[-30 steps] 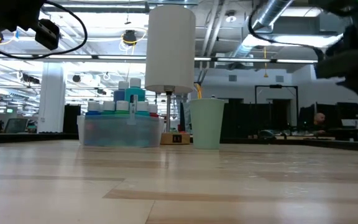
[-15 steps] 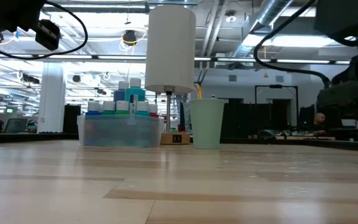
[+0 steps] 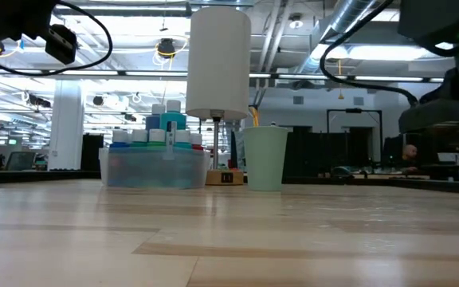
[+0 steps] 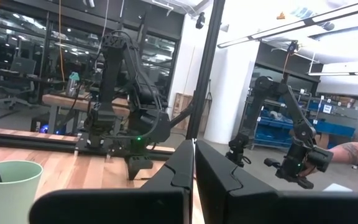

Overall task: Pick & Place Paint Supplies
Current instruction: Put the gold paint brush into the green cup

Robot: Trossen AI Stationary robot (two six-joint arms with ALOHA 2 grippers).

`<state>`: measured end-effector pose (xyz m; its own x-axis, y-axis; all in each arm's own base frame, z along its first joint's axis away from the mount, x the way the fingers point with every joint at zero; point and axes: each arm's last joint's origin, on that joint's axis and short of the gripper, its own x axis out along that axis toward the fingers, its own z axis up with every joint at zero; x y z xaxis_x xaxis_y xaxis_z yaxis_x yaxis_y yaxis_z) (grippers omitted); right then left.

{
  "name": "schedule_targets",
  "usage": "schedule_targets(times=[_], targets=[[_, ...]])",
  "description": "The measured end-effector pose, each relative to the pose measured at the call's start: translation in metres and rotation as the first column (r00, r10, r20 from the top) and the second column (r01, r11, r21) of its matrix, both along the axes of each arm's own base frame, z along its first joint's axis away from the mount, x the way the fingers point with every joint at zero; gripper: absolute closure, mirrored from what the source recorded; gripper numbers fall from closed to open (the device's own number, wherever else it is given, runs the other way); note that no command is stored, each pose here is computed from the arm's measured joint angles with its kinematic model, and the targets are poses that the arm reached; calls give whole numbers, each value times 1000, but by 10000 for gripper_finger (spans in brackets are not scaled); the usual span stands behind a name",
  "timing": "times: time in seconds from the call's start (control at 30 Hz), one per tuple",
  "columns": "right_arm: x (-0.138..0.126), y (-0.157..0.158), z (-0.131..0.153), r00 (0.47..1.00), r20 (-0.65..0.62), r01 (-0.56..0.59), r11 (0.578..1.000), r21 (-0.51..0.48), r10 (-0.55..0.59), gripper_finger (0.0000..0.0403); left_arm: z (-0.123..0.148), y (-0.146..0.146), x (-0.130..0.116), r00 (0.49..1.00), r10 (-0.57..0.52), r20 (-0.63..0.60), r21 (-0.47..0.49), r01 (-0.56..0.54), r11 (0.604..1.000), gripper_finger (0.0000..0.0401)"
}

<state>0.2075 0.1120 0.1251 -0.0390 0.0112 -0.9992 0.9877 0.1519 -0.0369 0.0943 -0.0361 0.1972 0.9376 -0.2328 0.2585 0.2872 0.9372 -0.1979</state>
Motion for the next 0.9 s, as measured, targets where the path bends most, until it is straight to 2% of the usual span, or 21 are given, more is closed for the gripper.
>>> schedule_targets(times=[0.03, 0.13, 0.2, 0.27, 0.33, 0.47, 0.53, 0.67, 0.8, 0.83, 0.9], targets=[[1, 0, 1, 1000, 6, -14, 1000, -20, 14, 398, 0, 0, 0, 1000, -2, 1, 0, 2, 1000, 399], [9, -4, 9, 997, 47, -57, 984, -169, 66, 400, 0, 0, 0, 1000, -2, 1, 0, 2, 1000, 399], [13, -8, 16, 995, 49, -76, 961, -266, 92, 402, 0, 0, 0, 1000, -2, 2, -1, 2, 1000, 399], [22, -7, 31, 987, 101, -86, 937, -338, 128, 402, 0, 0, 0, 1000, -2, 2, 0, 2, 1000, 399], [25, -7, 49, 975, 139, -99, 897, -430, 174, 402, 0, 0, 0, 1000, -2, 2, 0, 2, 1000, 399], [35, -12, 91, 924, 291, -7, 770, -639, 250, 402, 0, 0, 0, 1000, -1, 1, 0, 1, 1000, 399], [39, -16, 109, 894, 343, 43, 706, -707, 289, 403, 0, 0, 0, 1000, -1, -3, 2, 1, 1000, 399], [47, -25, 133, 865, 352, 74, 603, -794, 358, 403, 0, -1, 1, 1000, -2, -6, 3, 2, 1000, 399], [58, -33, 144, 851, 334, 105, 492, -864, 405, 403, 0, -1, 1, 1000, 1, -8, 3, -1, 1000, 399], [60, -34, 146, 851, 320, 113, 449, -886, 417, 403, 0, -1, 1, 1000, 2, -7, 2, -1, 1000, 399], [70, -36, 149, 858, 285, 143, 334, -932, 427, 403, 0, -1, 1, 1000, 1, -6, 2, -1, 1000, 399]])
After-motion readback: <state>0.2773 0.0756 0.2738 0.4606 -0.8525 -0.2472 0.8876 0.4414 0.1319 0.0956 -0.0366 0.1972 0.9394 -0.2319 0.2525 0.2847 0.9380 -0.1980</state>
